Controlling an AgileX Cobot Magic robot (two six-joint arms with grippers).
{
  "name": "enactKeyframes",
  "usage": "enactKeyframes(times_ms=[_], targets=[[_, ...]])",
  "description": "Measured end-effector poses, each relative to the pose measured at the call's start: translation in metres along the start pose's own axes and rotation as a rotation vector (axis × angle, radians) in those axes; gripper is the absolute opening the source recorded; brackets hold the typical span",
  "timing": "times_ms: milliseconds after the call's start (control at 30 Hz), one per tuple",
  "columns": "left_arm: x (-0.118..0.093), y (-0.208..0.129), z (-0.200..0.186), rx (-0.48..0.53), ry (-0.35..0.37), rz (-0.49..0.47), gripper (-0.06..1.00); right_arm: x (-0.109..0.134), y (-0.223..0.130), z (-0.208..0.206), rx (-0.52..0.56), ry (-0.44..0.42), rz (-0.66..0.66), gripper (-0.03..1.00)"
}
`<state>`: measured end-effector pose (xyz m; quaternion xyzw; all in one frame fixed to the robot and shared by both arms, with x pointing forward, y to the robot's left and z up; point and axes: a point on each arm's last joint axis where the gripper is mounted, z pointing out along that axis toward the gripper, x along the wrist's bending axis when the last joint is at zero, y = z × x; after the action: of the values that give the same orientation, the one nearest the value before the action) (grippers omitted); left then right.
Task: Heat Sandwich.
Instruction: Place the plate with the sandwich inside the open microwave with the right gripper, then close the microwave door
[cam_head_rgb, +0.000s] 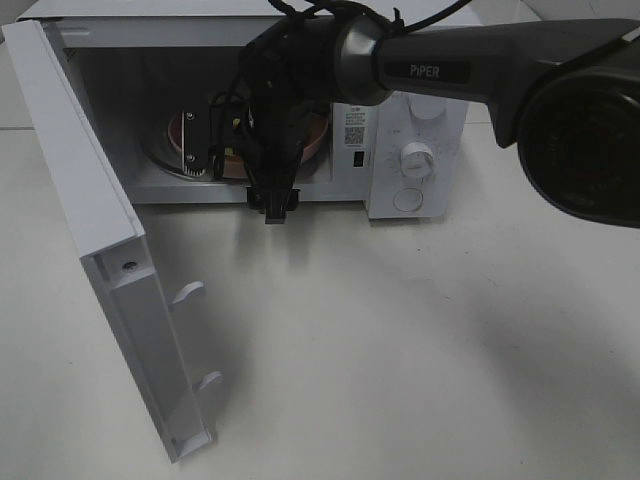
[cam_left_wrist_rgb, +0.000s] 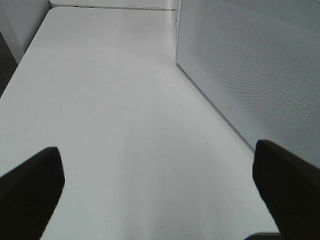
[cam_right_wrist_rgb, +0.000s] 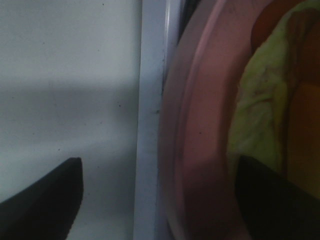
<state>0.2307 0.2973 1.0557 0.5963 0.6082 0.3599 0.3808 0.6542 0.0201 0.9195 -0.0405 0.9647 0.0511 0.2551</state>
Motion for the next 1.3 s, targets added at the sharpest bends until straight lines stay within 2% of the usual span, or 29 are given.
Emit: enactKeyframes(times_ms=[267,533,800,1167,1300], targets=[[0.0,0.0,0.0,0.0,0.0,0.0,0.97,-0.001,-0.002,-0.009,-0.004,-0.004,0.017,0.77],[0.0,0.0,0.0,0.0,0.0,0.0,0.97,0.014,-0.011,-0.016,-0.021,0.002,0.0,0.76],[0.0,0.0,0.0,0.0,0.0,0.0,0.97,0.027,-0.023,-0.038,-0.066,-0.045,-0.034,0.76],[0.0,0.0,0.0,0.0,0.0,0.0,0.97,0.046,-0.041,-0.067,-0.068,-0.032,-0.043,0.76],[0.0,0.0,0.0,0.0,0.0,0.0,0.97,0.057,-0.053,-0.083,-0.064,-0.021,0.001,0.76]])
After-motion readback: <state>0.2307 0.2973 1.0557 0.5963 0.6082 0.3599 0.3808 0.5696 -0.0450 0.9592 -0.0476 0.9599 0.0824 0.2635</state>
